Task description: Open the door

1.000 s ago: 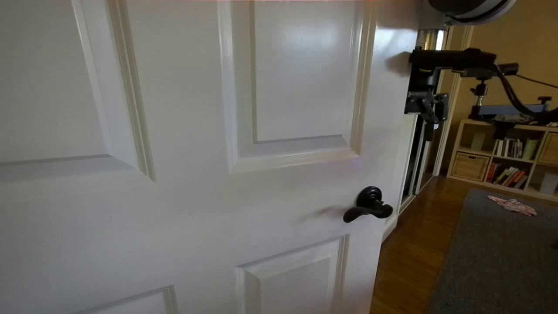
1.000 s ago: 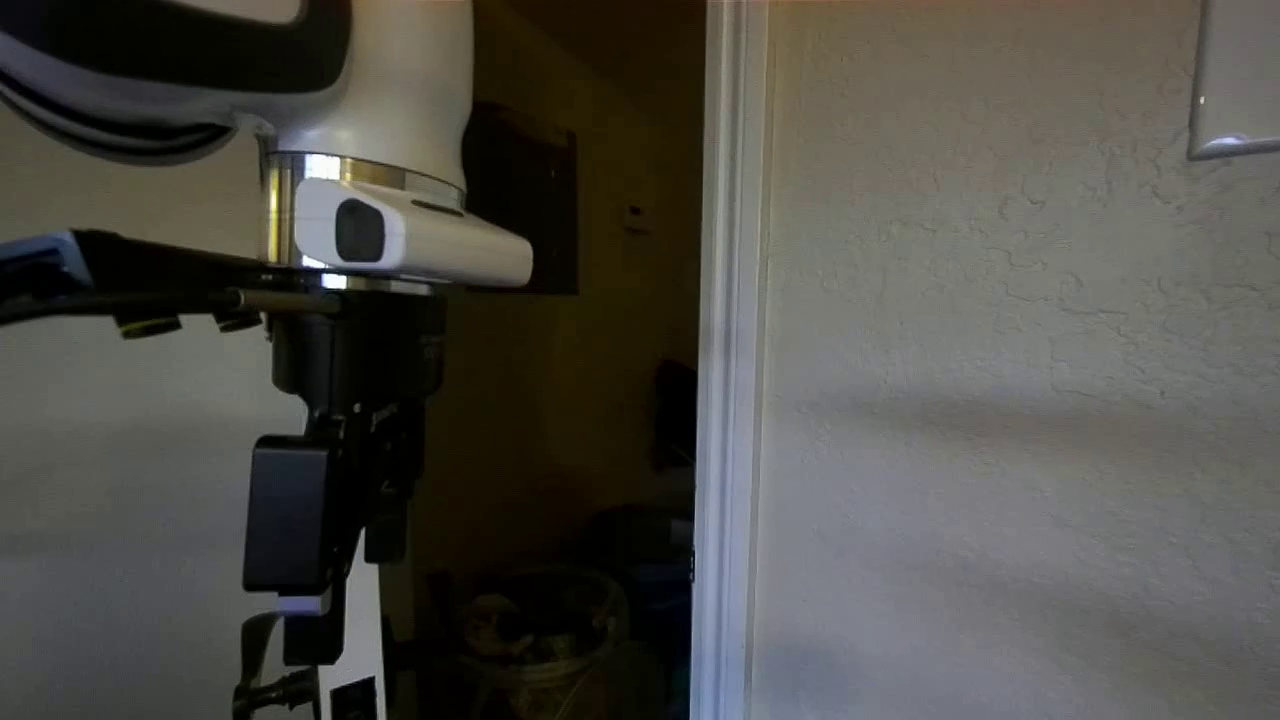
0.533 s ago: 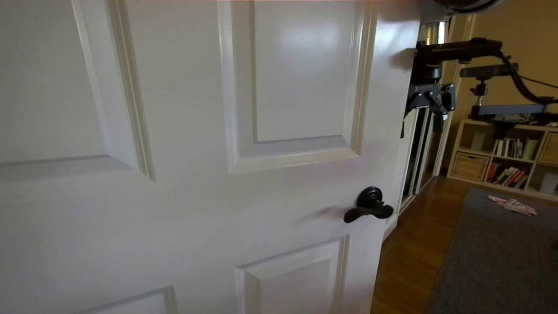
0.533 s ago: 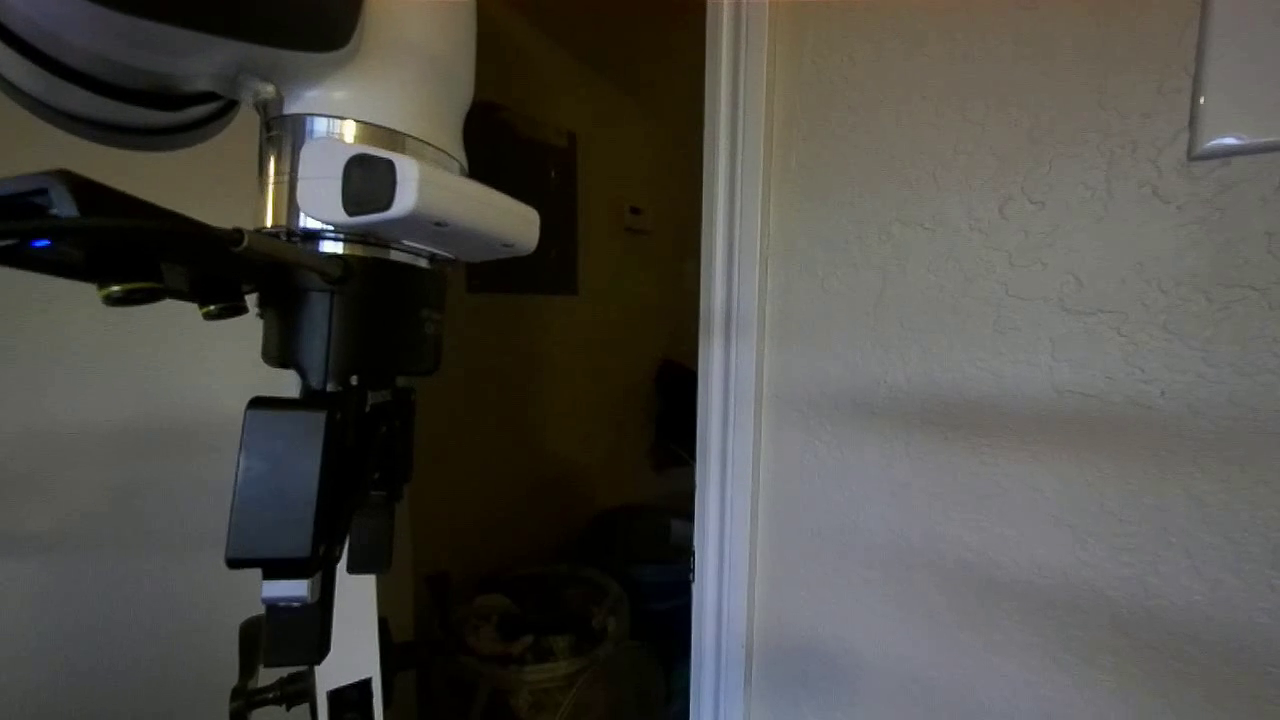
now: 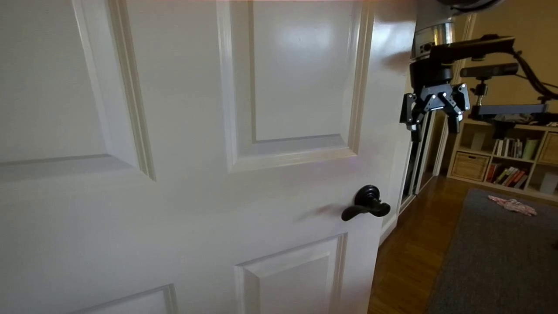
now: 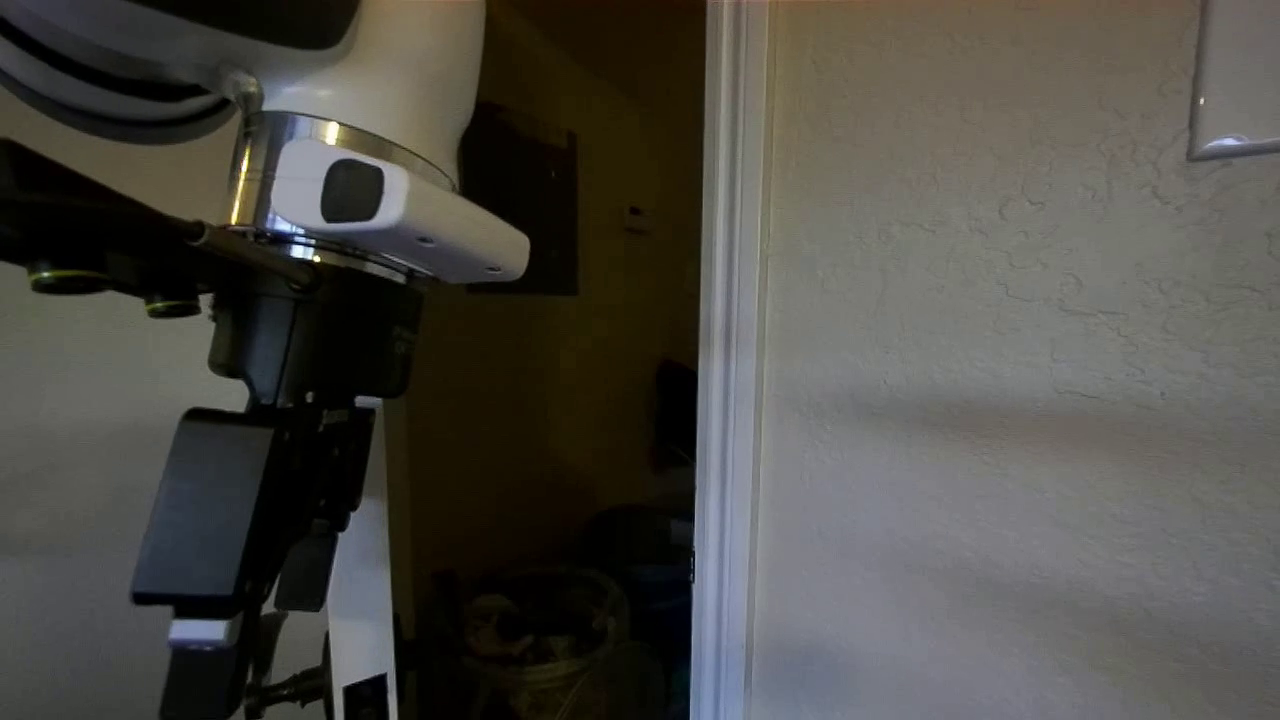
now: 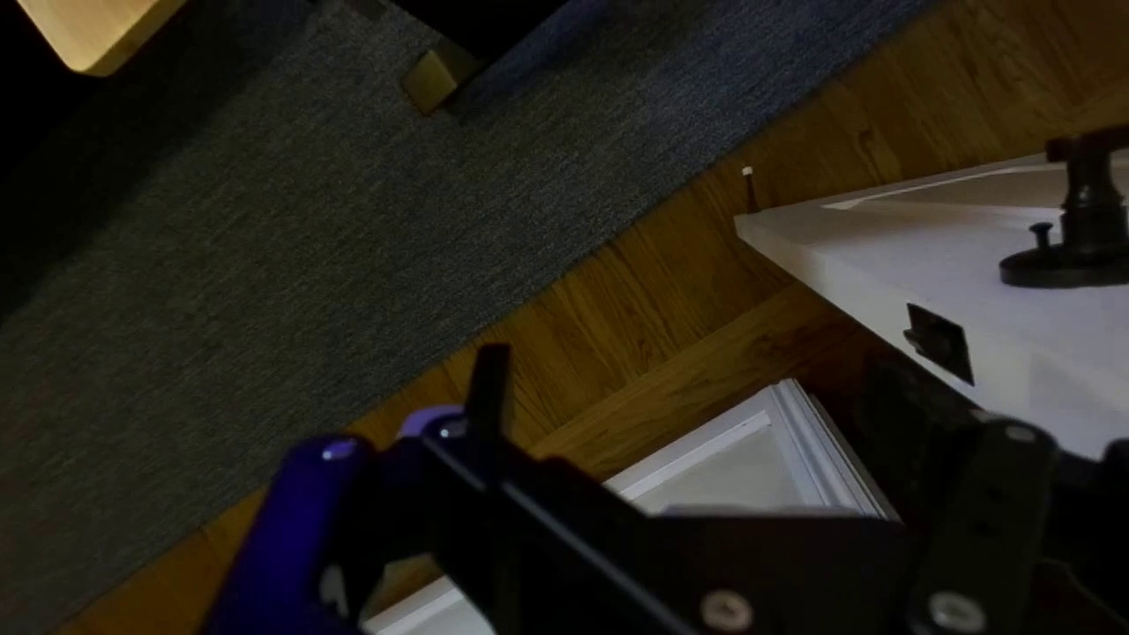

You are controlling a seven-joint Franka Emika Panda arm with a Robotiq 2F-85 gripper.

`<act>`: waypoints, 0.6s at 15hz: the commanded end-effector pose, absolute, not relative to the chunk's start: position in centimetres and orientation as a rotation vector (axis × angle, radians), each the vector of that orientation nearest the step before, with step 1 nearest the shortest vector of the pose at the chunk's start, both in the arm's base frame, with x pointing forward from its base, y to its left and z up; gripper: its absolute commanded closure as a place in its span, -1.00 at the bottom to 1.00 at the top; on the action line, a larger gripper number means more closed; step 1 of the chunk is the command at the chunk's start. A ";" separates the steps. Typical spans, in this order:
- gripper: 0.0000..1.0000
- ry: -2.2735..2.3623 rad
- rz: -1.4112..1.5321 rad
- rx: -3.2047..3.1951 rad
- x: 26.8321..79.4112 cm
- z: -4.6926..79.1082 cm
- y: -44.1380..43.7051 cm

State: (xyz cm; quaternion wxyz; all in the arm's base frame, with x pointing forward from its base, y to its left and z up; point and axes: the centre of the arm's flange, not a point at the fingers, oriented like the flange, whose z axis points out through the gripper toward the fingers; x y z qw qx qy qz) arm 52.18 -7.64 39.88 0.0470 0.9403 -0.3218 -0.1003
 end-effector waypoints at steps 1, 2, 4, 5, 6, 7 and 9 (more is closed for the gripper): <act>-1.00 -1.006 -0.367 2.989 49.1 40.6 -8.8; -1.00 -1.023 -0.386 3.035 48.5 40.6 -9.1; -1.00 -1.039 -0.417 3.107 47.5 40.6 -9.3; -1.00 -1.041 -0.427 3.133 47.1 40.6 -9.3; -1.00 -1.028 -0.438 3.154 46.5 40.6 -8.9; -1.00 -1.012 -0.452 3.175 46.1 40.7 -8.6; -1.00 -0.966 -0.476 3.199 45.3 40.9 -7.3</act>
